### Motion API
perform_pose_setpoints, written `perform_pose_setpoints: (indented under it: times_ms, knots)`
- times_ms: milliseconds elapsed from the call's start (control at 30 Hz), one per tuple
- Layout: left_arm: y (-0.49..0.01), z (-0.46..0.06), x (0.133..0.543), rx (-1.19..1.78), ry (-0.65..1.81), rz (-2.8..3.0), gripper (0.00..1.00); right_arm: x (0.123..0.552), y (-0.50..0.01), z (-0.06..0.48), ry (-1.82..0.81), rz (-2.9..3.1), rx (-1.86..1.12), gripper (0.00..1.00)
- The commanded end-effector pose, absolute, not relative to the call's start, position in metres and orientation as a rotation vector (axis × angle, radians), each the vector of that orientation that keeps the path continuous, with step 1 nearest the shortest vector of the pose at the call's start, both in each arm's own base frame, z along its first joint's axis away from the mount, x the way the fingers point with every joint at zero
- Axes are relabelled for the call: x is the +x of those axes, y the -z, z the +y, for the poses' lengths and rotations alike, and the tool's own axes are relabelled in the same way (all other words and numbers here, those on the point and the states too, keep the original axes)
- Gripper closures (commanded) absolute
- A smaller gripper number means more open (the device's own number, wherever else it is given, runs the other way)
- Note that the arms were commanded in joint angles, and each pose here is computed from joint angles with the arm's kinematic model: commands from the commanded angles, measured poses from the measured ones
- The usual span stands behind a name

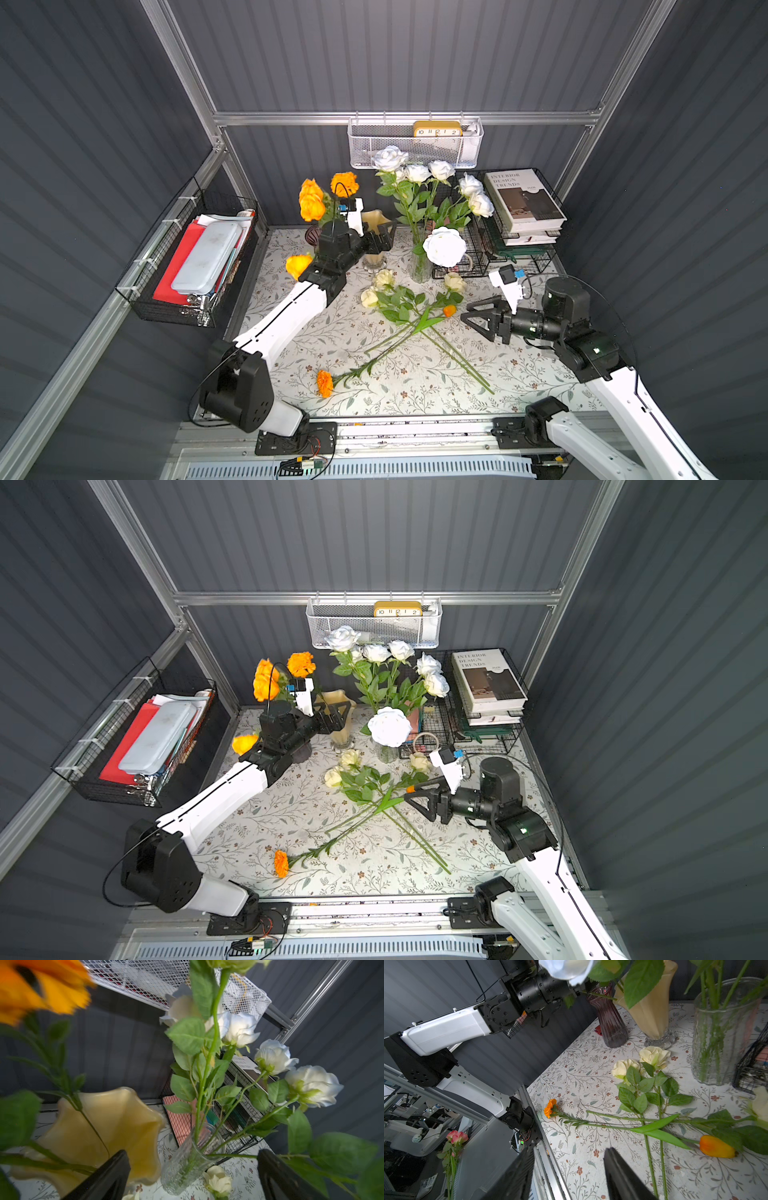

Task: Arrange the flowers in different vases according to their colors
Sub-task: Insert the flower into the vase, then pick up the flower at the center of the board.

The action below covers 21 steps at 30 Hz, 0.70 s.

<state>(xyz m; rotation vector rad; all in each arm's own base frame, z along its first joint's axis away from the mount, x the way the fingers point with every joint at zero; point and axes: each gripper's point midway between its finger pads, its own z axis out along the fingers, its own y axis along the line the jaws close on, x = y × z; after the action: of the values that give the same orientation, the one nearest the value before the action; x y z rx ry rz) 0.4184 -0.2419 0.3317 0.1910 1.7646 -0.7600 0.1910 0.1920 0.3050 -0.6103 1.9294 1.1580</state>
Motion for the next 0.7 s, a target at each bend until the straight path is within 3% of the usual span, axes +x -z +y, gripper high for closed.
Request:
perform_pose_setpoints:
  times_ms: [0,367,667]
  knots:
    - [-0.287,-0.224,0.4,0.087,0.692,1.948,0.01,0.192,-0.3,0.19,-1.15,1.945,-0.594,0.41]
    - [-0.234,-0.223,0.312,0.108,0.644,2.157,0.01,0.207,-0.284,0.192,-1.145,2.028,-0.551,0.4]
    - [-0.232,-0.219,0.3,0.111,0.647,2.159,0.01,0.219,-0.23,0.181,-1.065,2.301,-0.408,0.42]
